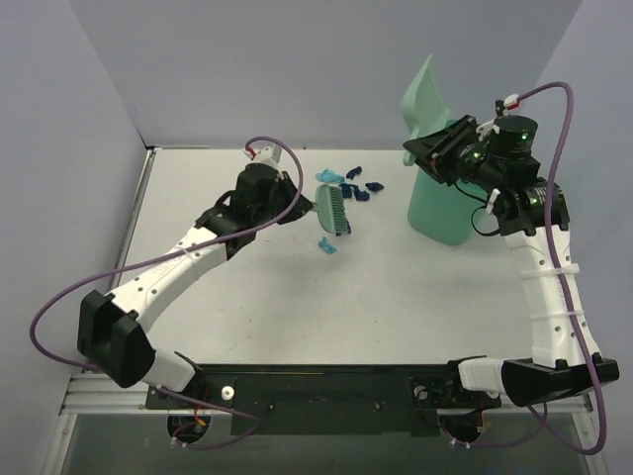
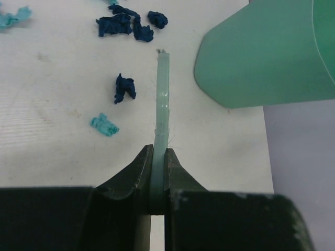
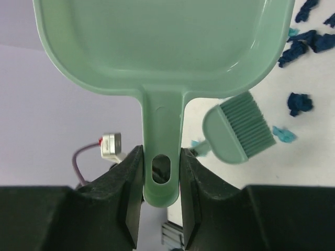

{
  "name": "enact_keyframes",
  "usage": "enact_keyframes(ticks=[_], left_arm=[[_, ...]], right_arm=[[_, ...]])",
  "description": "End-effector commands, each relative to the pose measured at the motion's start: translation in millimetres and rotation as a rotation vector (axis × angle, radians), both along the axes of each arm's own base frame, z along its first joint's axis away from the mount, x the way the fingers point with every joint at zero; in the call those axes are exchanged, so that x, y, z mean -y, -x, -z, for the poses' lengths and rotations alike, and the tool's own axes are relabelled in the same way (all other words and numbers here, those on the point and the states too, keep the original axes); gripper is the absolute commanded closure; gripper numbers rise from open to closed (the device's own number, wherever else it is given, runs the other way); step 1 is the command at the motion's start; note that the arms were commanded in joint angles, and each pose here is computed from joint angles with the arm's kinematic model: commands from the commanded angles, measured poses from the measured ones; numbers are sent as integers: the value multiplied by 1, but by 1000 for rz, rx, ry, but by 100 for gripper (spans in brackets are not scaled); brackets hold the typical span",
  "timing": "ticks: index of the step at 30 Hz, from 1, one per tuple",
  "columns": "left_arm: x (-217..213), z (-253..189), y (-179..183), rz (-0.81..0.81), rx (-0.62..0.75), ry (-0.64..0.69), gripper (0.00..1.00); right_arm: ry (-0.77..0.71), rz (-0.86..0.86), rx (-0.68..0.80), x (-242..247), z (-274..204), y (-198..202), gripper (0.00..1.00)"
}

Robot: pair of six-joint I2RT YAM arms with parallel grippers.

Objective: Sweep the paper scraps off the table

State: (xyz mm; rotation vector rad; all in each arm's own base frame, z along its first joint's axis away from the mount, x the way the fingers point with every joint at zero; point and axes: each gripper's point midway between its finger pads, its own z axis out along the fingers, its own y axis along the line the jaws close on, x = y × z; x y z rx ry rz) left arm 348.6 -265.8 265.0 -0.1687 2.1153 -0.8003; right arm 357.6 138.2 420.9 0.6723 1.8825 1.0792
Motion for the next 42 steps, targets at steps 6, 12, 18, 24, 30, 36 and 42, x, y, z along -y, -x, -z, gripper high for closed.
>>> enact_keyframes(ticks=[6,12,18,24,30,36,42], left_arm=[[63,42,-60,-84,-13,191,100],[52,98,-59,-131,-120,79,100],[-8,127,-25,-197,-199,-31,100],[-82,129,3,-272,-226,-111,100],[-142,130,20,-302,-263,-202,100],[-182,114,25,-339,-271,-256,100],[-181,84,25,-275,-224,-275,100]], right_arm=[[426,-106,-42,-16,52,45,100],[519,-178,-75,-31,81,56,100],[561,-218,-86,-43,97,59,100],[577,-248,-93,-55,111,57,100],[586,-284,-96,-72,123,55,100],[592,-322,-98,-87,129,54,100],[627,-370,-115,-98,141,57,100]])
